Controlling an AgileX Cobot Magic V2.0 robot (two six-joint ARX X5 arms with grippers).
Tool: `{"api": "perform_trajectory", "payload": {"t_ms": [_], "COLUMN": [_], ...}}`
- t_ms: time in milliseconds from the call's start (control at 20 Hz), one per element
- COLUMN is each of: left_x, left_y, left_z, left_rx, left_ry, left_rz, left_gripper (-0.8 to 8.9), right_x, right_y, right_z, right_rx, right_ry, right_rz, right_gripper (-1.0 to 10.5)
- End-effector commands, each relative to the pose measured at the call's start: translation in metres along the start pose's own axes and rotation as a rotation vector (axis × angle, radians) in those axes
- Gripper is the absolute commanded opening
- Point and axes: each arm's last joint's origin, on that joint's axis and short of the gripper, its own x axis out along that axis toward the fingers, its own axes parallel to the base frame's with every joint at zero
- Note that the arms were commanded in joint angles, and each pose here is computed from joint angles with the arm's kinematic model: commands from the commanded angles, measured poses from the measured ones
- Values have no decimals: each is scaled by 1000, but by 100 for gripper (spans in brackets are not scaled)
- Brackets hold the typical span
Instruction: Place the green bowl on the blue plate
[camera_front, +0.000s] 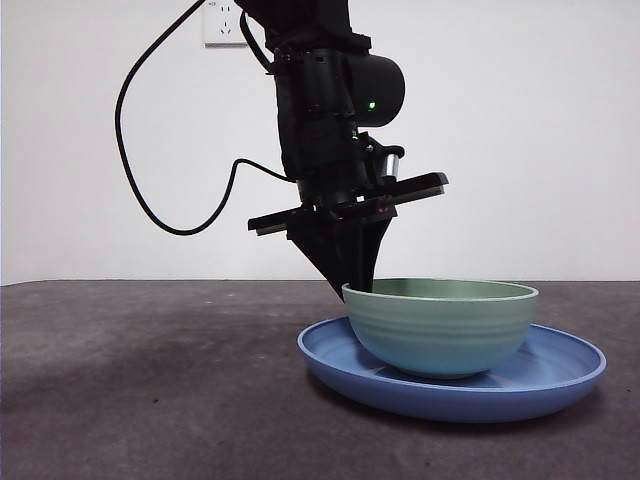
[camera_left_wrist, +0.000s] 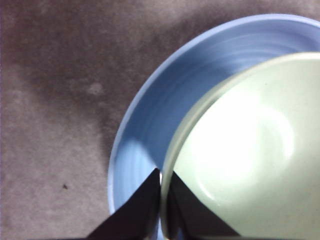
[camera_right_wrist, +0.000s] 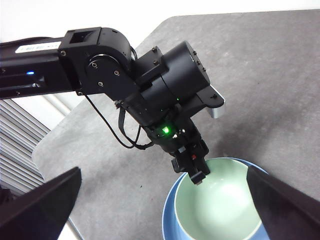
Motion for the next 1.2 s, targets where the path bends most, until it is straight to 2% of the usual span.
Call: {"api": "perform_trajectory", "payload": {"t_ms": [50,550,750,850,950,1200], "left_x": [2,2,-1,-10,-28,-96], "left_y": [-12,-13,-12,-11,-13,-20], "left_z": [2,0,2,6,11,1], "left_rx": [33,61,64,59,67,170], "left_ry": [-4,16,-1,-16,-45,-127], "left_rz": [-3,0,-2,-3,-8,-16], "left_gripper": [9,28,212,341,430,474], "right_x": [-1,-1,-1,-1,-1,-1], "right_y": [3,3,3,3,3,3], "right_z": [5,5,5,5,5,5], "right_rx": [-13,-12,-12,-12,-13,-13], "right_ry": [-13,-12,-12,-12,-13,-13], "right_rz": [7,8,8,8,7,7], "right_gripper": [632,632,632,632,632,632]}}
